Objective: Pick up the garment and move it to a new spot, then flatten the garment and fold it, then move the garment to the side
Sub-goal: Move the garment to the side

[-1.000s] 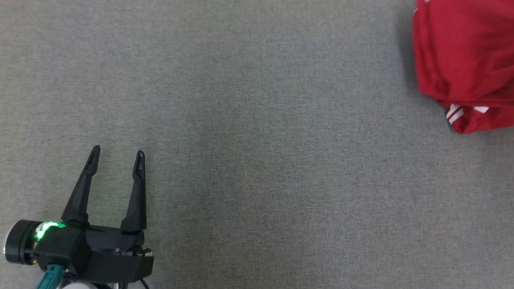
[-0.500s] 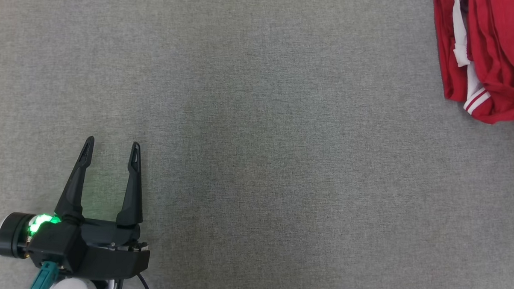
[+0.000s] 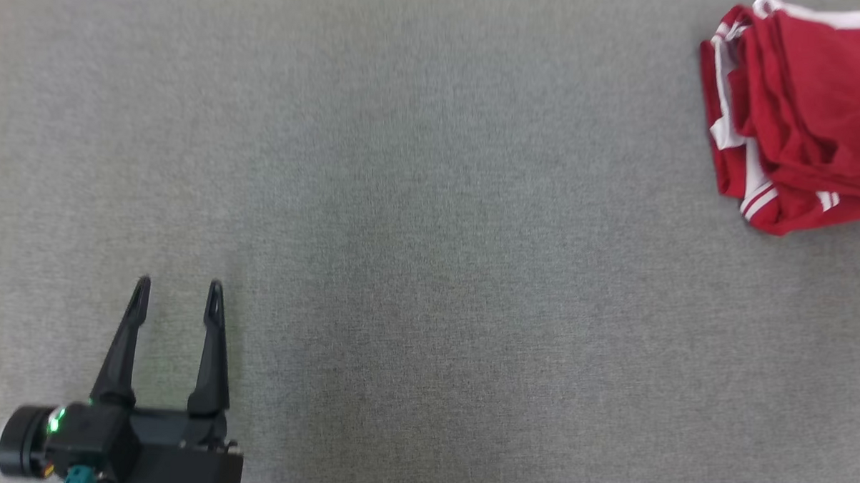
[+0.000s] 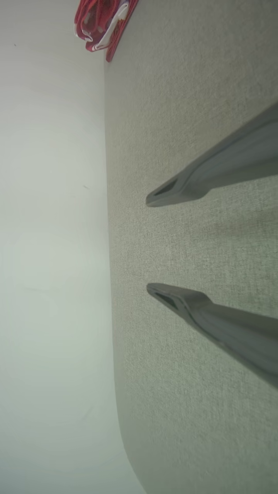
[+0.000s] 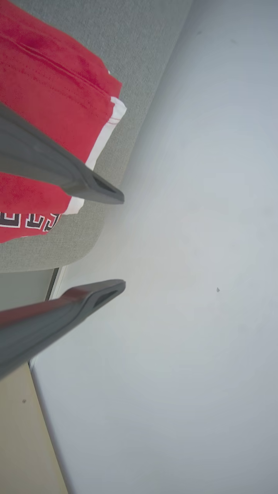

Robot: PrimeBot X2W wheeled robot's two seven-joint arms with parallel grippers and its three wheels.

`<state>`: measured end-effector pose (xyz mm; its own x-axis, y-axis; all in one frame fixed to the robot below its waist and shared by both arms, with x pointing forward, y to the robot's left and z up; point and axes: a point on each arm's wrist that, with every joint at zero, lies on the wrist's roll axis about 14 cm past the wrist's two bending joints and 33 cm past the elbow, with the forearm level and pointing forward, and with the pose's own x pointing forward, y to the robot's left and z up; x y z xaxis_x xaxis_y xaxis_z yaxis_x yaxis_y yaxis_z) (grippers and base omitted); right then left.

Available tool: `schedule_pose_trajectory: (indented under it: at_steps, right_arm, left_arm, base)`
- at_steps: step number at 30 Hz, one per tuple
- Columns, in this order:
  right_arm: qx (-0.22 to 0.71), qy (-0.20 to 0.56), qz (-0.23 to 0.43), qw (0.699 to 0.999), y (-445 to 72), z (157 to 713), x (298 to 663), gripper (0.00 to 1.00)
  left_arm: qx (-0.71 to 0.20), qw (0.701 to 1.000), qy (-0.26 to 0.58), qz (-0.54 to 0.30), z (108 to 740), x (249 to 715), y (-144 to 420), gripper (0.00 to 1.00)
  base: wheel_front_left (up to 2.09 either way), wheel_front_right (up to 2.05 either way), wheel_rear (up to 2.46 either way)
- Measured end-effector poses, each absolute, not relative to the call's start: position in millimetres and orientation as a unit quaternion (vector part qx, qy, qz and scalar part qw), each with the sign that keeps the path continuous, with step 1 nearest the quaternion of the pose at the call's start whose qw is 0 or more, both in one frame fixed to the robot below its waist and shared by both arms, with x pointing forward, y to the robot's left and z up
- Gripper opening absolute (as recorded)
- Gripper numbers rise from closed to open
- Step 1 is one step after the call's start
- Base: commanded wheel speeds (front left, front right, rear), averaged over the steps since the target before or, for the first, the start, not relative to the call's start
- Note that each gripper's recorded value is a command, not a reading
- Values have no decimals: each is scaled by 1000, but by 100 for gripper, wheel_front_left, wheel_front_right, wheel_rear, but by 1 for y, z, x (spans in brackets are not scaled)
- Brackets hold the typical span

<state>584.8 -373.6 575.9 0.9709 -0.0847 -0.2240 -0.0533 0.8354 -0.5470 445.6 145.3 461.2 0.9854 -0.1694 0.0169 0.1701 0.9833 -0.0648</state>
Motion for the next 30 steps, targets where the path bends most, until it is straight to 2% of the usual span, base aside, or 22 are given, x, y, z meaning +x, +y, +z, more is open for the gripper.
schedule_pose_trajectory:
  at_steps: [6,7,10,15,30]
  right_arm:
    - [-198,55,0,979,-343,587,567,100]
    - [-161,23,13,987,-325,600,563,100]
    - [-123,-18,27,992,-307,612,550,100]
    - [-65,-35,33,997,-286,582,508,100]
    - [3,-89,43,995,-203,548,413,100]
  left_arm:
    - [-33,997,-7,-68,472,422,157,100]
    - [-31,997,-11,-64,476,415,160,100]
    - [-30,998,-24,-56,487,408,165,100]
    - [-27,998,-32,-48,497,390,171,100]
    - [-26,997,-61,-29,518,364,180,100]
  base:
    - [0,0,0]
    - [0,0,0]
    - [0,0,0]
    - [0,0,0]
    - [0,0,0]
